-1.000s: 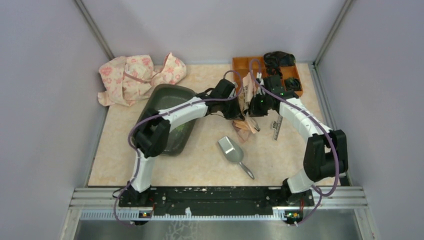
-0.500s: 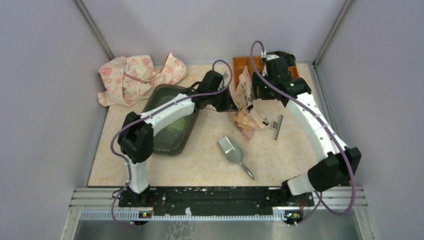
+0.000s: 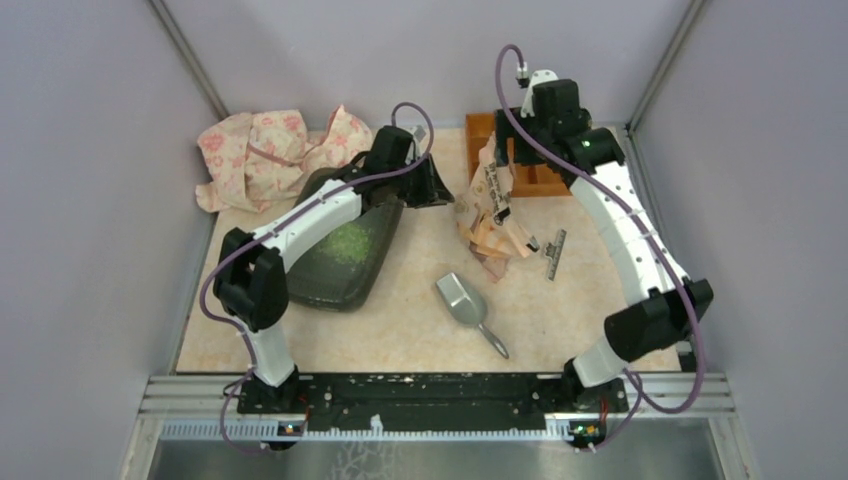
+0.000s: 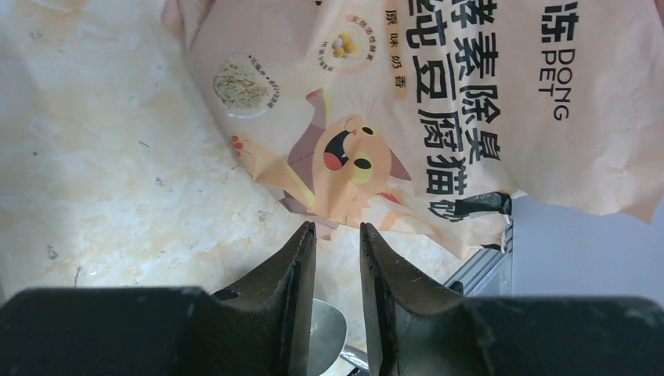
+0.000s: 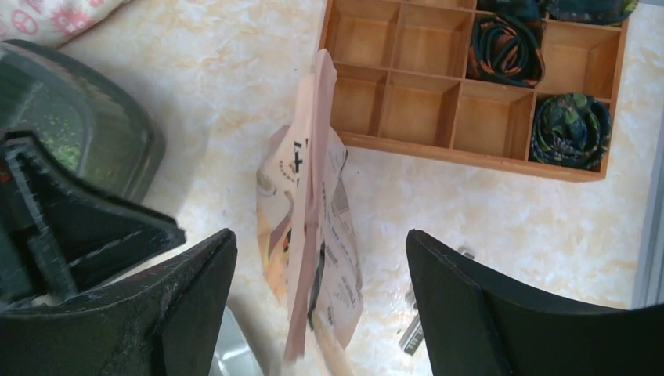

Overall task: Fill the litter box with clean litter
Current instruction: Close the cat litter bag at the center of the board.

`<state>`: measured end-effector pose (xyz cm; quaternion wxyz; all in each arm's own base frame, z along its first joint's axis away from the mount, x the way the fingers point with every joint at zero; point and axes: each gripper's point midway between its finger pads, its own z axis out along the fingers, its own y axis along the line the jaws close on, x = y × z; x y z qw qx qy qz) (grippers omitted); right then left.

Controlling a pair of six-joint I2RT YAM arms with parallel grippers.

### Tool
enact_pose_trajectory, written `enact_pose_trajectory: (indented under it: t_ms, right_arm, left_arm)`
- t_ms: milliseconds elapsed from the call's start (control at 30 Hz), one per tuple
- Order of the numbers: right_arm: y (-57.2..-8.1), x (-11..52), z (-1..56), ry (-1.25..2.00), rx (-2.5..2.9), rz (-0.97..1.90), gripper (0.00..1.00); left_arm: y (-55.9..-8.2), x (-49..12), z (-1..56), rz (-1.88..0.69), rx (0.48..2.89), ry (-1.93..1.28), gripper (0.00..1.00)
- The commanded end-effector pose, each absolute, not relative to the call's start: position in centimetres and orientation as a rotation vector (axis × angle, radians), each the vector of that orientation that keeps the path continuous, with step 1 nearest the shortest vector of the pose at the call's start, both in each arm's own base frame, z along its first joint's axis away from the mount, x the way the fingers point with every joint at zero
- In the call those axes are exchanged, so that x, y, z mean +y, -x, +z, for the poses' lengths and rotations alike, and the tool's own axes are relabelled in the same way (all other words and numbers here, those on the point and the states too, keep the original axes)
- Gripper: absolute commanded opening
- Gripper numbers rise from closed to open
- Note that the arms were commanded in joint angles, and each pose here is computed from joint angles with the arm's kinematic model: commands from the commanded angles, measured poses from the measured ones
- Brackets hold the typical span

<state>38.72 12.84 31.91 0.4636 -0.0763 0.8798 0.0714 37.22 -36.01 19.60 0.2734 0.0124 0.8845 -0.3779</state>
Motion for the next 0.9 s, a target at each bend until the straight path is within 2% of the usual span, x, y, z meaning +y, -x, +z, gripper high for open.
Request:
enact_pose_trajectory:
  t_ms: [0,233,300,333,400,433,500,533,633,867]
  right_arm:
    - [-41.5,13.5,31.1,0.24,2.156,0.191,0.79]
    - [-42.3,13.0,28.4,0.249,2.241,0.225,0.77]
    - [-42.0,13.3,27.1,0.255,2.279,0.274,0.74]
    - [-41.8,13.4,26.3,0.246,2.3,0.303,0.69]
    - [-41.5,13.8,24.9,0.226,2.336,0.414,0.54]
    - [-41.1,14.3,24.3,0.227,2.346,0.49,0.42]
    - [-40.6,14.9,23.2,0.206,2.356,0.604,0.08]
    - [-40.2,15.3,22.8,0.206,2.361,0.652,0.0]
    - [-39.3,16.1,21.2,0.197,2.384,0.757,0.0]
    - [-38.5,17.4,21.8,0.092,2.259,1.148,0.0]
  left_arm:
    - [-36.8,-35.7,20.8,-1.048,2.364,-0.066,0.35]
    - [-36.9,-35.9,21.8,-1.066,2.348,-0.075,0.39]
    - [-36.8,-36.1,22.0,-1.082,2.346,-0.08,0.39]
    - [-36.8,-36.2,22.0,-1.09,2.346,-0.078,0.39]
    - [-36.7,-36.5,22.1,-1.108,2.345,-0.08,0.39]
    - [-36.7,-36.6,22.2,-1.116,2.342,-0.08,0.39]
    - [-36.6,-36.8,22.5,-1.132,2.334,-0.083,0.39]
    - [-36.7,-36.9,22.6,-1.136,2.33,-0.082,0.39]
    - [-36.4,-37.4,23.0,-1.155,2.325,-0.083,0.4]
    - [-36.5,-38.5,23.9,-1.176,2.283,-0.073,0.52]
